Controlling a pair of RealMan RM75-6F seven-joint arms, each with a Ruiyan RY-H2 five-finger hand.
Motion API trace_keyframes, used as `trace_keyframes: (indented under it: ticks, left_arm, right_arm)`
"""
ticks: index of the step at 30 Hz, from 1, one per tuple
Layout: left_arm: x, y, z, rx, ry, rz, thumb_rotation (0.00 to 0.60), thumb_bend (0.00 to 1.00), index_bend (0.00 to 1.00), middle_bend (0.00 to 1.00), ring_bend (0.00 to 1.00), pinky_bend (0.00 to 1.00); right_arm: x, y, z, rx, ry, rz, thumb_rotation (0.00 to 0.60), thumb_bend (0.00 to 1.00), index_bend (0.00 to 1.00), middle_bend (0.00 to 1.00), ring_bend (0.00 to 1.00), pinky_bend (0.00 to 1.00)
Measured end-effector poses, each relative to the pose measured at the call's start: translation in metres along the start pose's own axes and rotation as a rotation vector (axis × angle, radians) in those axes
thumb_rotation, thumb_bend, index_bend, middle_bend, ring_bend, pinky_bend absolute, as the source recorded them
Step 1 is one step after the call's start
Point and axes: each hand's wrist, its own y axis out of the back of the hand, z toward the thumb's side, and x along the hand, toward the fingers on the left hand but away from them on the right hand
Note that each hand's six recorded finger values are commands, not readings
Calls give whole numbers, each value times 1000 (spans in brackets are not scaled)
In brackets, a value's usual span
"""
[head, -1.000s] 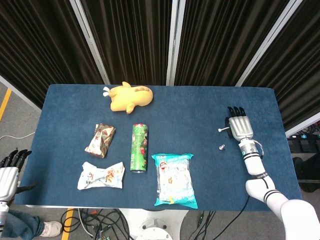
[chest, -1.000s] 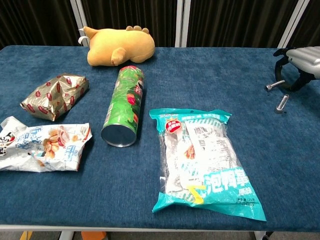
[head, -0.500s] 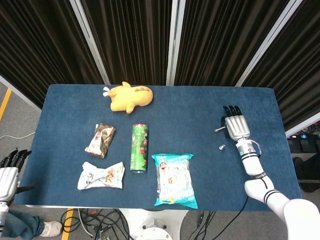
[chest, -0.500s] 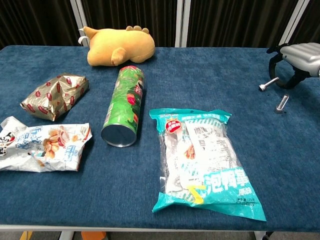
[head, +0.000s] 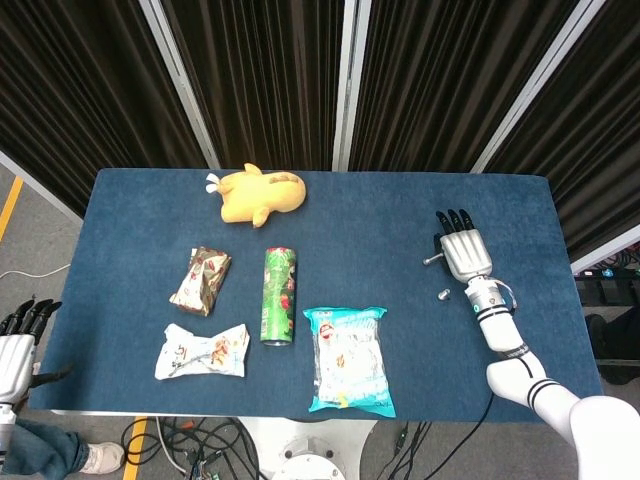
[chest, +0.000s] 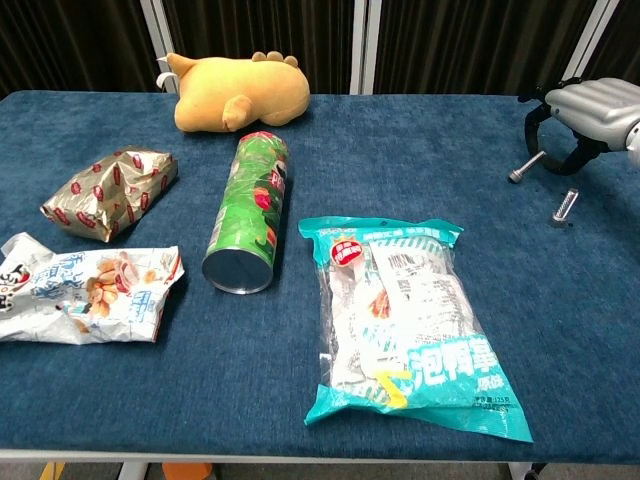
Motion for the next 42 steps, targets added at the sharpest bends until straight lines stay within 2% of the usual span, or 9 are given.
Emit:
trace_keyframes:
  ticks: [29, 34, 42]
  left_arm:
    - [-2, -1, -4, -9, 7, 4, 600, 9, 143, 123, 52, 166]
    - [-3, 0, -5, -9, 9, 5, 600, 9, 143, 123, 51, 167]
    - [-3, -1, -6, -10, 11, 3, 600, 9, 143, 123, 51, 167]
  right_arm:
    - [3, 8, 24, 159, 89, -37, 600, 317, 596, 83, 0, 0]
    - [3, 7, 24, 166, 89, -32, 600, 316, 522, 83, 0, 0]
    - [2, 7, 23, 155, 85, -27, 600, 285, 334, 71, 0, 0]
